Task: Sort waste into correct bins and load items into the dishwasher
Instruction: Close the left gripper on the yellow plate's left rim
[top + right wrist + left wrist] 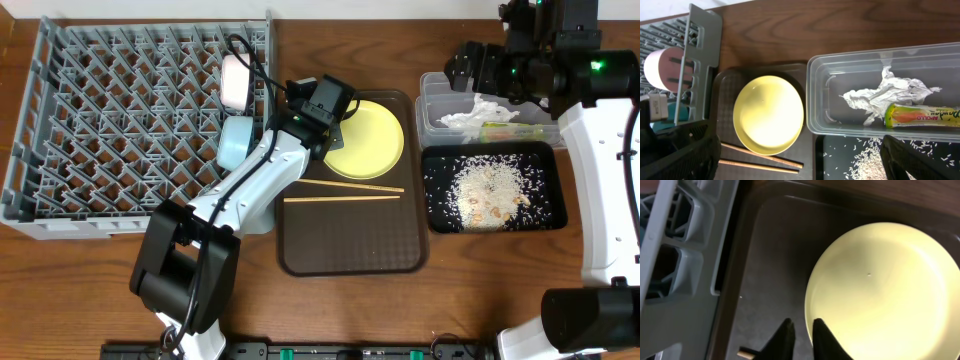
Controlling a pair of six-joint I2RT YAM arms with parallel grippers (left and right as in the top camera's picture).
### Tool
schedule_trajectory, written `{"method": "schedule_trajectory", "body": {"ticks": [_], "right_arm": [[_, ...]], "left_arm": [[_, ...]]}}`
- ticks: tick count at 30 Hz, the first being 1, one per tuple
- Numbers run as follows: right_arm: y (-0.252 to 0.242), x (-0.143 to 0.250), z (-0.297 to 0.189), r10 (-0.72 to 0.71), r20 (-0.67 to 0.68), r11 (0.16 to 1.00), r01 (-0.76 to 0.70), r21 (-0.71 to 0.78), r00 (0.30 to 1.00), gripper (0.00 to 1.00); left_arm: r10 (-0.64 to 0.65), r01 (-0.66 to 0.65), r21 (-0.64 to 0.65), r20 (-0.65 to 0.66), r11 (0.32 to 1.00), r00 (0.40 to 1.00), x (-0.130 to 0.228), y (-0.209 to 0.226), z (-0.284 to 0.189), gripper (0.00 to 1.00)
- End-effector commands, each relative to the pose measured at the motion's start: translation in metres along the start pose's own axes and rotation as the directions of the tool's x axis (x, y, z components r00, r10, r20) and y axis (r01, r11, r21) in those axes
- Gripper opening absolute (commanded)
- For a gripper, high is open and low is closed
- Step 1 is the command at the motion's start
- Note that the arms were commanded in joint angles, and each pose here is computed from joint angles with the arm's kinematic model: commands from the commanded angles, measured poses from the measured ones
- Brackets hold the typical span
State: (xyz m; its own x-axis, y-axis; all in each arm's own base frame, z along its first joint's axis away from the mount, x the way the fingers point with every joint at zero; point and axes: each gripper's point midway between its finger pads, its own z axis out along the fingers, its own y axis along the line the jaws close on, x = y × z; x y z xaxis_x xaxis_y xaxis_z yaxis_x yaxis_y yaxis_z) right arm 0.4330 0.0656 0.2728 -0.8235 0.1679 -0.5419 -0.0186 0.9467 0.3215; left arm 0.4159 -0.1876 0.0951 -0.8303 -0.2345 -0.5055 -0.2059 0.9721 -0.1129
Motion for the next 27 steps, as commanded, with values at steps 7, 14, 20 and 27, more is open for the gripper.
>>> {"method": "schedule_trajectory", "body": {"ticks": [7, 14, 20, 27], "right_arm": [[0.001, 0.001, 0.003, 0.005, -0.007, 1.0, -0.005, 0.002, 1.0, 0.99], [0.001, 0.001, 0.003, 0.005, -0.007, 1.0, -0.005, 0.002, 1.0, 0.99], [0.001, 0.001, 0.003, 0.005, -0.007, 1.0, -0.005, 0.002, 1.0, 0.99], [0.001, 0.001, 0.003, 0.005, -0.007, 1.0, -0.005, 0.002, 1.0, 0.99]], "left_arm": [[-0.008, 0.008, 0.036, -0.003, 0.999, 1.0, -0.002, -0.005, -0.004, 0.45], [-0.015, 0.016, 0.055, -0.012, 0.998, 1.0, 0.001, -0.011, 0.005, 0.56], [-0.09, 0.091, 0.034, -0.038, 0.995, 0.995, 0.009, -0.011, 0.021, 0.61], [-0.096, 0.096, -0.002, -0.072, 0.995, 0.993, 0.022, -0.006, 0.039, 0.61]]}}
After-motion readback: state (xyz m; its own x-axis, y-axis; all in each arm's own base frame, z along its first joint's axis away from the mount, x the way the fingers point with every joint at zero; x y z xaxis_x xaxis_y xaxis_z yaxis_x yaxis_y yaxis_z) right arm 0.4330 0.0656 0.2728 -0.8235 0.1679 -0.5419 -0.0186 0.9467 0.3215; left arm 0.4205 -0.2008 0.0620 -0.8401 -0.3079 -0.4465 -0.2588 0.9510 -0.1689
